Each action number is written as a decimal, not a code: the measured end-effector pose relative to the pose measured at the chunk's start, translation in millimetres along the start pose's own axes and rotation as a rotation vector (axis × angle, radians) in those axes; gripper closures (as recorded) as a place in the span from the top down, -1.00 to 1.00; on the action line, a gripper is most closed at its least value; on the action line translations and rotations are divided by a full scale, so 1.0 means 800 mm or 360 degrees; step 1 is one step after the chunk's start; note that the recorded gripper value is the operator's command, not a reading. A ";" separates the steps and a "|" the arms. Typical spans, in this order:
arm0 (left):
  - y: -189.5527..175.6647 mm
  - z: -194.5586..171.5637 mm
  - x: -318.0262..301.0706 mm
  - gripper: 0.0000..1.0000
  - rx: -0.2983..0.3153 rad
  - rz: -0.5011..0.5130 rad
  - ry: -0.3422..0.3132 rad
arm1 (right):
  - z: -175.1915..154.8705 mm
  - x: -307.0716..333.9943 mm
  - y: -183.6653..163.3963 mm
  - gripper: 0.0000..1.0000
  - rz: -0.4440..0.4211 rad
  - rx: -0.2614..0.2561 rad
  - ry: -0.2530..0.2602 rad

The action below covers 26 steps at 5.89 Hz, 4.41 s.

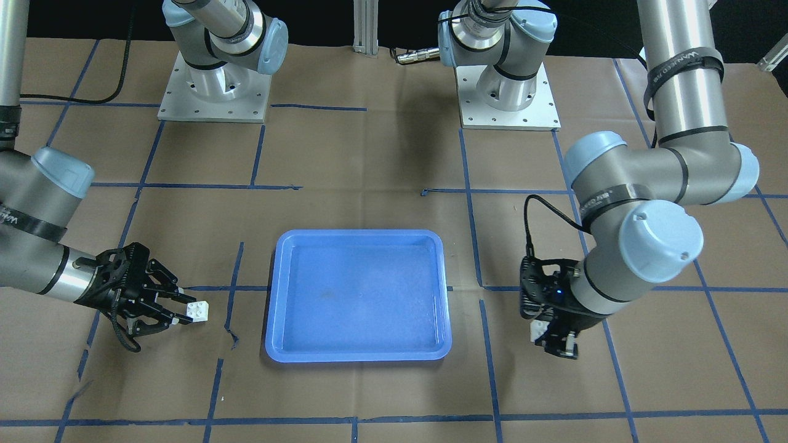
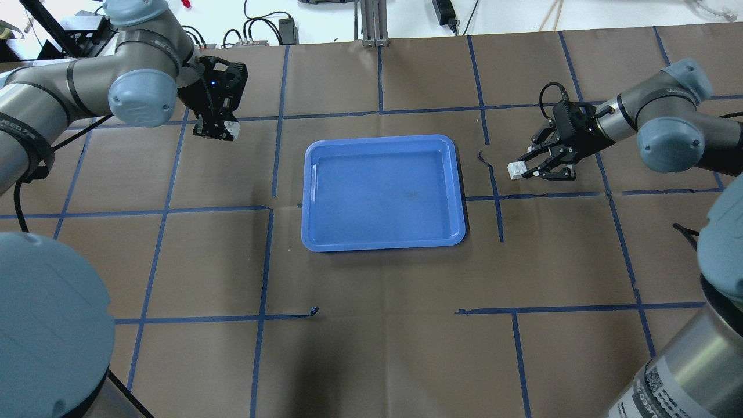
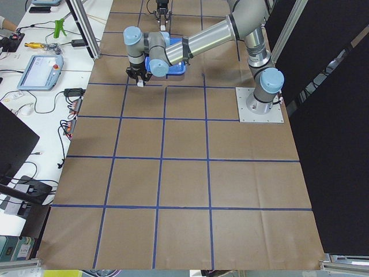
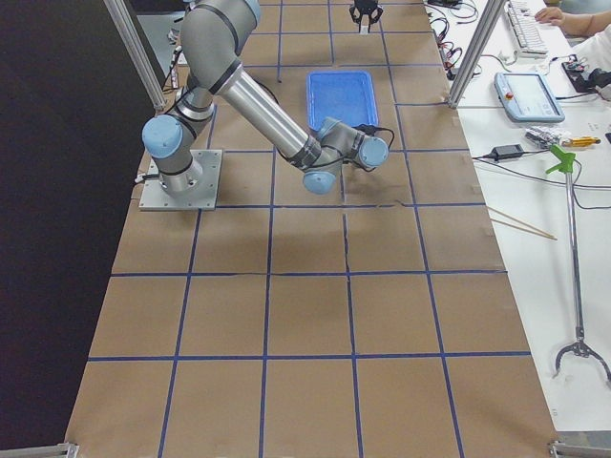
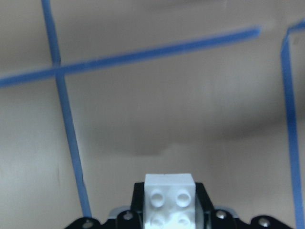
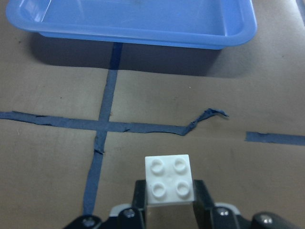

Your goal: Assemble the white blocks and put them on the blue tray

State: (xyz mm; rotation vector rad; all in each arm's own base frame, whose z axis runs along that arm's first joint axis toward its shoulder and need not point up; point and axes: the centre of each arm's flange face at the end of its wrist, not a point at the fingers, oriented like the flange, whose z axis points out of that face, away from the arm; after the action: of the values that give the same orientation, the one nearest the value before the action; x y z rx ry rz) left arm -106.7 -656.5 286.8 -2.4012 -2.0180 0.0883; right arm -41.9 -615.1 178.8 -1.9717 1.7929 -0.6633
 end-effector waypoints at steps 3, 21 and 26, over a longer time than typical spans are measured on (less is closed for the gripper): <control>-0.238 0.049 0.058 -1.00 0.0025 -0.0015 0.0019 | -0.060 0.009 -0.041 -0.49 0.0263 -0.0045 0.0108; -0.243 -0.236 0.212 0.98 -0.0059 -0.0654 0.0241 | 0.089 -0.021 -0.221 -0.47 0.0248 -0.0025 0.0146; -0.103 -0.286 0.174 0.99 -0.0050 -0.2128 -0.0088 | 0.183 -0.058 -0.285 -0.46 0.0250 0.0005 0.0206</control>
State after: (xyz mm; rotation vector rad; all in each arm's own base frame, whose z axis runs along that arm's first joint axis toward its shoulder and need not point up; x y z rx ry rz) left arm -153.3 -497.4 513.1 -0.6344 -3.0932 0.0982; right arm 224.5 -549.2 188.8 -1.7992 1.9975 -0.7559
